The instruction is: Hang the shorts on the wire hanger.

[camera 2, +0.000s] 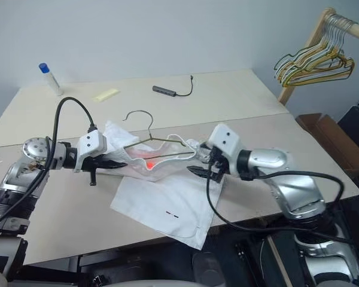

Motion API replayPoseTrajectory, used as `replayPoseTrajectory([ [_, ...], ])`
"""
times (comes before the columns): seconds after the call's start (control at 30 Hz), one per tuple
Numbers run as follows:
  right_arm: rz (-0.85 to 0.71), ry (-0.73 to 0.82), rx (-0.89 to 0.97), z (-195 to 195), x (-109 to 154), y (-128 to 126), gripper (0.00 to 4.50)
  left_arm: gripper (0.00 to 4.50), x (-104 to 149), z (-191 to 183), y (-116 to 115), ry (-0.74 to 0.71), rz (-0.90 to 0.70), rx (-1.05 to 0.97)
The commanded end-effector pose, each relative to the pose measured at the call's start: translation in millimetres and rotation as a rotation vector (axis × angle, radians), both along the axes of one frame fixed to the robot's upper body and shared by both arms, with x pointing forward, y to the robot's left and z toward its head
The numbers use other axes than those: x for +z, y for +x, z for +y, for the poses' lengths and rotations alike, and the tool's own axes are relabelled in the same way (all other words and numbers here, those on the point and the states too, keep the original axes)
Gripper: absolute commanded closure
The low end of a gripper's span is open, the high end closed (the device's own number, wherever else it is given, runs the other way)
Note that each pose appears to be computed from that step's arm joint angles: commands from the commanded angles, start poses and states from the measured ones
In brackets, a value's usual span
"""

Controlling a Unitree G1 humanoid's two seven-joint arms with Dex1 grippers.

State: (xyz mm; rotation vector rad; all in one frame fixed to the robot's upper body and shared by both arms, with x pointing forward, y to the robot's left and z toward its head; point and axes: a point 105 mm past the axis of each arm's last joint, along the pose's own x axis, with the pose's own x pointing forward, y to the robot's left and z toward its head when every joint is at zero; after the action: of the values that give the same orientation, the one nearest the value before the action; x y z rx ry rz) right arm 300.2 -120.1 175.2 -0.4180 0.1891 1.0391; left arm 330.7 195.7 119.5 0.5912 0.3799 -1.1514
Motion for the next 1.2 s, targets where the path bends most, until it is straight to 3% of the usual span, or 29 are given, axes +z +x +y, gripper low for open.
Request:
replayPoseTrajectory([
  [0.03,-0.092,0.065,0.062,-12.2,43.7,-3.0,0.06,4.5,21.7,2.6,3.7,-0.003,-0.061,-0.02],
  [0.1,-0.1,0.046,0.08,-18.0,50.6,1.9,0.06,4.5,23.2,2.8,4.3,0.001,-0.062,-0.028],
  [0.3,-0.065,-0.144,0.137,-24.9,33.2,30.1,0.06,4.5,28.7,-2.7,4.7,0.0,-0.066,-0.072],
  [0.5,-0.038,-0.292,0.293,4.3,11.7,46.2,0.06,4.5,34.9,-9.1,7.4,-0.007,-0.083,-0.094],
  [0.7,-0.001,-0.336,0.36,28.9,-7.1,54.3,0.06,4.5,33.3,-14.6,6.1,-0.011,-0.077,-0.111],
  [0.8,0.016,-0.365,0.352,30.2,-13.2,59.7,0.66,4.5,34.8,-15.0,6.2,-0.012,-0.08,-0.114],
  [1.17,0.057,-0.341,0.399,32.6,-13.1,56.5,4.37,4.5,33.5,-15.4,0.1,0.009,-0.081,-0.149],
  [1.2,0.065,-0.333,0.403,32.3,-13.0,54.8,4.48,4.5,33.7,-15.5,-0.1,0.01,-0.082,-0.154],
])
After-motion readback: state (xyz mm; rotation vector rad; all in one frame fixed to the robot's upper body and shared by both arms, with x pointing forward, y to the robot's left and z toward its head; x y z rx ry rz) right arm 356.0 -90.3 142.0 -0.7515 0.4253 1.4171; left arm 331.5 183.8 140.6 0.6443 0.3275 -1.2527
